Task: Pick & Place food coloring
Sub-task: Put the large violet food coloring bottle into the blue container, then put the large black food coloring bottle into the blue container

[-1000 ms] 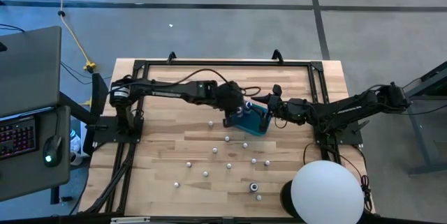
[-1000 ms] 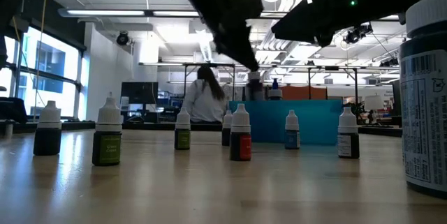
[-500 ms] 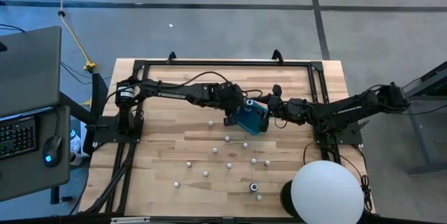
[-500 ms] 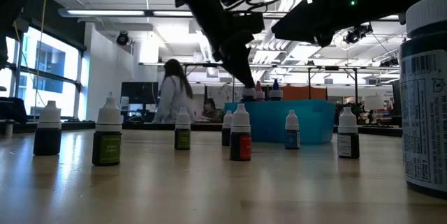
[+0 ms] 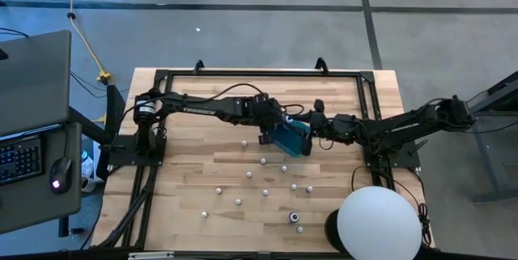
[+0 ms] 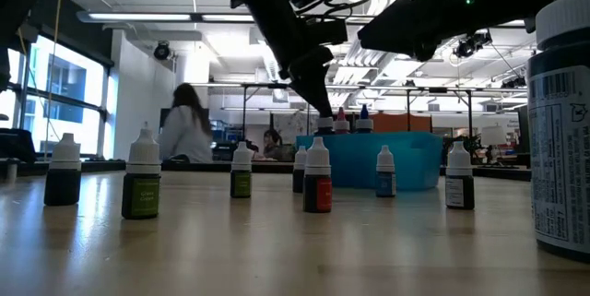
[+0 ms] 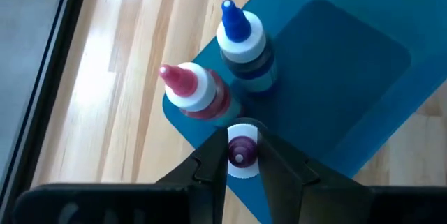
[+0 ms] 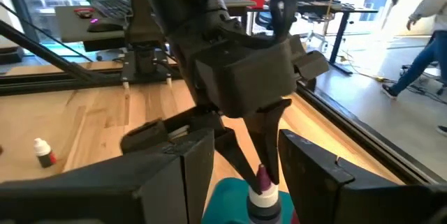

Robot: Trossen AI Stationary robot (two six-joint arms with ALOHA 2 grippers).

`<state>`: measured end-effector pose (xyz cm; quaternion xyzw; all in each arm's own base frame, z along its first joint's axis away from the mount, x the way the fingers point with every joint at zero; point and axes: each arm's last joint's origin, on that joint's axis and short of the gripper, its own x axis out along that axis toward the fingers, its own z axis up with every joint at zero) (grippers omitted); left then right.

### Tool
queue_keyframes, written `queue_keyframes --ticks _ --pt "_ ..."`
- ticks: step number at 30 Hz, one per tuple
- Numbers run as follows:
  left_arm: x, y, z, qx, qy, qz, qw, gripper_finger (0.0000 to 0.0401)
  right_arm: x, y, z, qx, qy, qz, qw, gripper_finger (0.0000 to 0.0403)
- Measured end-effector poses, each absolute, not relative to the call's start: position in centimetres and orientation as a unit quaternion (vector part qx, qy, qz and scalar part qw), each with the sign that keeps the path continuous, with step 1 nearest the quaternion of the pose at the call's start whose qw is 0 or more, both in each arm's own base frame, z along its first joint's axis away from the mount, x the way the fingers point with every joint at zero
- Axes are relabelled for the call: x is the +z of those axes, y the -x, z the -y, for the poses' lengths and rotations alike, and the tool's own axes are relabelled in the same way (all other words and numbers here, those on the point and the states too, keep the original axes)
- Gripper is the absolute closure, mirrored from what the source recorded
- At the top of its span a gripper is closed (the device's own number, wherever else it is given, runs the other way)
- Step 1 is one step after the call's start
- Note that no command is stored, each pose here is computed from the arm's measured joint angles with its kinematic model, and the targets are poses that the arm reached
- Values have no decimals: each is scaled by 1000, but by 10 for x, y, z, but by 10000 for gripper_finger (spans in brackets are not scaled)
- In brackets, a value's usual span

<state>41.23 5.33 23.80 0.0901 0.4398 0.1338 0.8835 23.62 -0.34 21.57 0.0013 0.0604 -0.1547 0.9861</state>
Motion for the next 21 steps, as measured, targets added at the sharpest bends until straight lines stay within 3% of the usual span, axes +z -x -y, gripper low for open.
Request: queue_keyframes --ticks 5,14,21 --pt "237 -411 -53 129 -101 -447 880 319 216 -236 3 -152 -2 -60 987 249" --pt "240 -413 -55 154 -122 -436 878 239 216 -236 3 -150 -2 -60 987 249" --pt "284 -411 -53 129 -112 -435 884 232 216 -236 3 -141 -2 -60 988 249"
